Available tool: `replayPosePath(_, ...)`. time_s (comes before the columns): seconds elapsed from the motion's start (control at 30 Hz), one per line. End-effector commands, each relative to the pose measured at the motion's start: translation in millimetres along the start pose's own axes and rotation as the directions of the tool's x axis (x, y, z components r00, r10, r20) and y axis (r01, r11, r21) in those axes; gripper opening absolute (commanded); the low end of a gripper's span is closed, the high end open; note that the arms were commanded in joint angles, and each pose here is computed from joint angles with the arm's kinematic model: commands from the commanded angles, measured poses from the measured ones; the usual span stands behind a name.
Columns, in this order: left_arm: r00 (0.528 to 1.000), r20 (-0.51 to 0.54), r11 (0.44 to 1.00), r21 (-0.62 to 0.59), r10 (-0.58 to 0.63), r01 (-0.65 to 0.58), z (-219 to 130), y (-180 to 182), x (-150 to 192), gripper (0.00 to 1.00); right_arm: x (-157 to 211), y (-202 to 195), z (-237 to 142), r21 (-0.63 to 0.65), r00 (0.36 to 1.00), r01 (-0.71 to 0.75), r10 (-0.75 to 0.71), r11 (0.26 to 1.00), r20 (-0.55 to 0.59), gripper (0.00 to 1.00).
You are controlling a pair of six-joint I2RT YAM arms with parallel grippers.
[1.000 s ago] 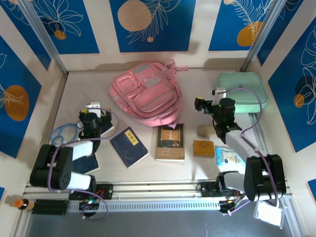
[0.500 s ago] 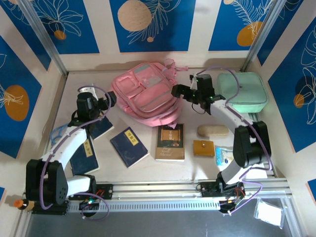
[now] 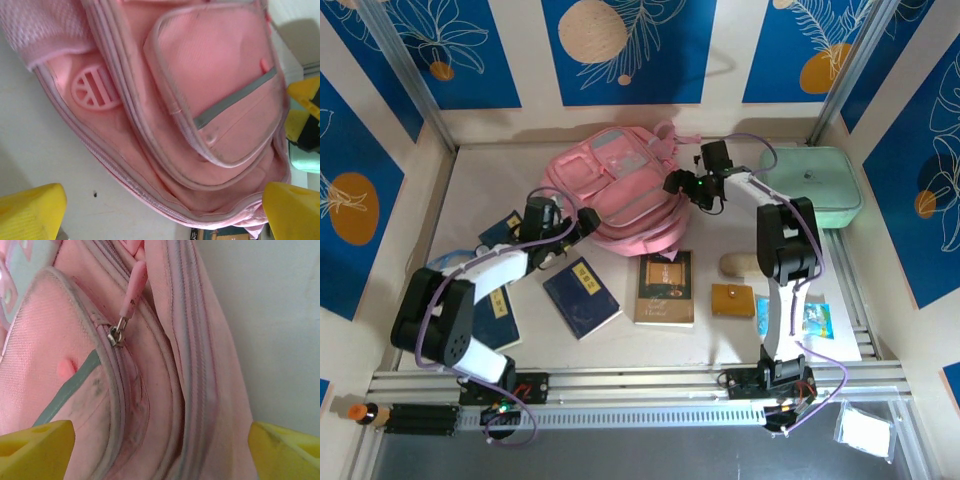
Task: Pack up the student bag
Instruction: Rotate the student bag at the top-center of the table.
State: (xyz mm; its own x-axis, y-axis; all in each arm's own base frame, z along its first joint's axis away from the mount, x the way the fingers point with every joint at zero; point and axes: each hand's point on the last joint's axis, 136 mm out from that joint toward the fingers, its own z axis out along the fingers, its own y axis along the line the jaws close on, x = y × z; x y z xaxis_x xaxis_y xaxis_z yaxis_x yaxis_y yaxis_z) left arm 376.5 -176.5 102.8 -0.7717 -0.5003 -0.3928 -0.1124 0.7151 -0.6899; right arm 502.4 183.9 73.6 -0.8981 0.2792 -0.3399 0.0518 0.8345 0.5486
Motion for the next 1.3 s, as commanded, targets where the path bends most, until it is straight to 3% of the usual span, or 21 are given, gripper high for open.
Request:
replayPosePath(0.0,1.0,0.01,0.997,0.068,-0.02,0.02,9,-21,-13,1.0,17,27,3,-0.106,0.994,0.046,-0.056,0.993,-0.092,0.87)
replayPosePath(0.17,0.999,0.022,0.996,-0.08,0.028,-0.027,18,16,-37,1.0,52,58,0,-0.19,0.985,0.076,-0.103,0.979,-0.136,0.86)
replayPosePath(0.37,0.998,0.031,0.984,-0.17,0.055,-0.049,14,37,-55,1.0,108,99,-11,-0.292,0.968,0.107,-0.166,0.95,-0.188,0.84)
replayPosePath(0.47,0.998,0.026,0.977,-0.208,0.058,-0.051,11,45,-59,1.0,115,102,-19,-0.286,0.97,0.12,-0.174,0.951,-0.17,0.84)
replayPosePath(0.6,0.994,0.04,0.962,-0.261,0.099,-0.086,-4,45,-69,1.0,85,61,-31,-0.16,0.996,0.03,-0.044,0.987,-0.08,0.83)
replayPosePath(0.77,0.993,0.04,0.963,-0.252,0.109,-0.096,-19,36,-67,1.0,49,32,-39,-0.176,0.995,-0.091,0.084,0.98,-0.048,0.83)
replayPosePath(1.13,0.999,-0.007,0.991,-0.127,0.047,-0.047,-32,11,-32,1.0,-11,39,21,-0.221,0.99,-0.13,0.115,0.966,-0.079,0.72)
replayPosePath(1.27,0.998,-0.048,0.998,-0.044,0.043,-0.045,-34,-6,-15,1.0,-25,31,44,-0.153,0.995,-0.1,0.095,0.983,-0.043,0.71)
